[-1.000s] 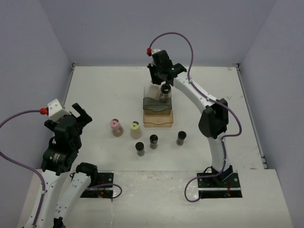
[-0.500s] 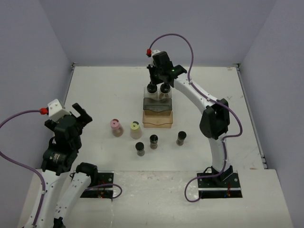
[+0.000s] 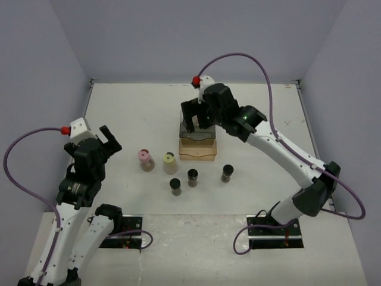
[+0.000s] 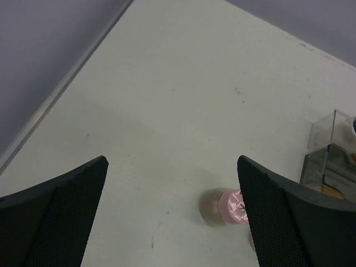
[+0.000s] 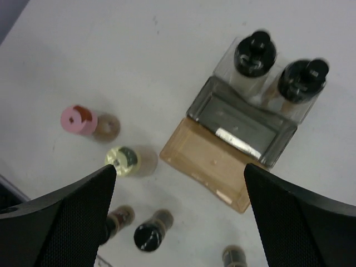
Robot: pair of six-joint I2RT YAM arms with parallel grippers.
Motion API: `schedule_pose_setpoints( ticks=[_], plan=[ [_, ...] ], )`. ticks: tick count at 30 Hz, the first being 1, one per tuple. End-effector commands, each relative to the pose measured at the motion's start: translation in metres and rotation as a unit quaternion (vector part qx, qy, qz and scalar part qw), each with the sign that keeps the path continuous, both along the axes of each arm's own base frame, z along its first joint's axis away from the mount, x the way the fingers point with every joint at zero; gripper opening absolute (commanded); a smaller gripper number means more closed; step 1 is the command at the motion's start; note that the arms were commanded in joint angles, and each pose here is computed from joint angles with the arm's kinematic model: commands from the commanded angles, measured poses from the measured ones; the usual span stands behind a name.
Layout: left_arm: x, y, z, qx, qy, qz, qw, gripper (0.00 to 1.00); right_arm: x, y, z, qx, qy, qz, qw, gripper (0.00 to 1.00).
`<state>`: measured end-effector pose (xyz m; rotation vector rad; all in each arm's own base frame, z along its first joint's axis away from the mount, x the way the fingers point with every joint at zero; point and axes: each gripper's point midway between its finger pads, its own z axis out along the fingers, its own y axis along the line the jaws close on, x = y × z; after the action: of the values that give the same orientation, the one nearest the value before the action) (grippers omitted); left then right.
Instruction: Organize the condiment bottles
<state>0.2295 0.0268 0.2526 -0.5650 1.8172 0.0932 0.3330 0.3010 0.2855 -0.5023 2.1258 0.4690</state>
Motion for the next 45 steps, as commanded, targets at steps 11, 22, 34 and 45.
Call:
schedule_pose_setpoints(
  ticks=[11,22,34,45],
  plan=[
    [0.040,-0.061,-0.049,0.007,0.100,-0.164,0.981,1.00,-0.107,-0.113,-0.112,-0.101,0.122,-0.124,0.980,0.94],
    [0.038,-0.062,-0.046,0.008,0.092,-0.166,0.982,1.00,-0.125,-0.130,-0.159,-0.128,0.167,-0.137,0.968,0.78],
    [0.036,-0.061,-0.041,0.008,0.081,-0.163,0.983,1.00,-0.114,-0.128,-0.186,-0.124,0.187,-0.139,0.965,0.53],
    [0.035,-0.060,-0.039,0.008,0.077,-0.161,0.984,1.00,-0.116,-0.130,-0.181,-0.124,0.186,-0.142,0.964,0.06]
  ],
)
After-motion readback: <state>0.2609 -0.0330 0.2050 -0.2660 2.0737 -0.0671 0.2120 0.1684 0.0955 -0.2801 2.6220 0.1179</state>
